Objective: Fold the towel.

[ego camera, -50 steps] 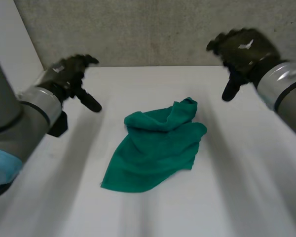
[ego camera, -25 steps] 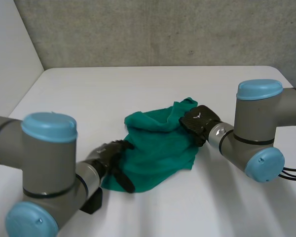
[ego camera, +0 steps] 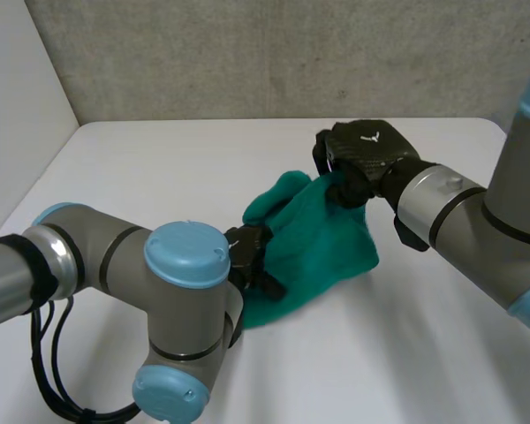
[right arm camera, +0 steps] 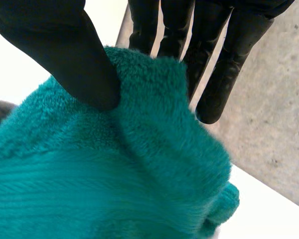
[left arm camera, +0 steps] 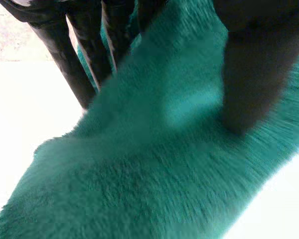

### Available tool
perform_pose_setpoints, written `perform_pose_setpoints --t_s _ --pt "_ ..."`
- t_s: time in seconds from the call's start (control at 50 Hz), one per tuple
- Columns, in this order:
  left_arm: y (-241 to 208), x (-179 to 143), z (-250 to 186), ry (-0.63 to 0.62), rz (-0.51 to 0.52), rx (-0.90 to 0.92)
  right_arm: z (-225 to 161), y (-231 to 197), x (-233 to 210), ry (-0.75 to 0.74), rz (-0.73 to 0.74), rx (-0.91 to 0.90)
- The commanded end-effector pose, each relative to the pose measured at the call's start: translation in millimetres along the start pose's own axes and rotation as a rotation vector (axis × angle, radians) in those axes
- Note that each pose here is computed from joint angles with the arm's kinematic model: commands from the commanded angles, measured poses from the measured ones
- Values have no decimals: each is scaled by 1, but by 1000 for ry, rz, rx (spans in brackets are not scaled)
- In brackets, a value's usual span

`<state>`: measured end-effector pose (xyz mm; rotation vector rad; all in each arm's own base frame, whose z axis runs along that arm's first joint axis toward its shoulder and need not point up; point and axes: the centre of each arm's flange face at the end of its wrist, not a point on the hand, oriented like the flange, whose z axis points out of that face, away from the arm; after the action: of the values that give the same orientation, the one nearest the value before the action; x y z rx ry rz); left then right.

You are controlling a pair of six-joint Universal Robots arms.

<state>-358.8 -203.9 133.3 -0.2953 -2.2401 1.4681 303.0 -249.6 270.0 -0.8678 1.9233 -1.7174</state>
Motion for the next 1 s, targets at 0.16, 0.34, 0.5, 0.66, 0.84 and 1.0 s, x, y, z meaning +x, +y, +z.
perform_pose_setpoints --t_s 0.16,0.34,0.5,0.66,0.84,1.0 --pt "-101 -33 -43 -114 -24 226 0 8 -2 3 36 -27" --pt "-148 -42 -78 -57 139 300 8 7 42 111 68 -18" --pt "-189 -37 -94 -31 140 401 19 66 41 96 274 -239" --pt "-215 -23 -117 11 137 486 36 92 29 57 337 -271" --pt "-230 -17 -139 34 139 557 70 104 14 3 307 -229" --pt "-233 -22 -134 13 143 562 101 103 1 -33 264 -162"
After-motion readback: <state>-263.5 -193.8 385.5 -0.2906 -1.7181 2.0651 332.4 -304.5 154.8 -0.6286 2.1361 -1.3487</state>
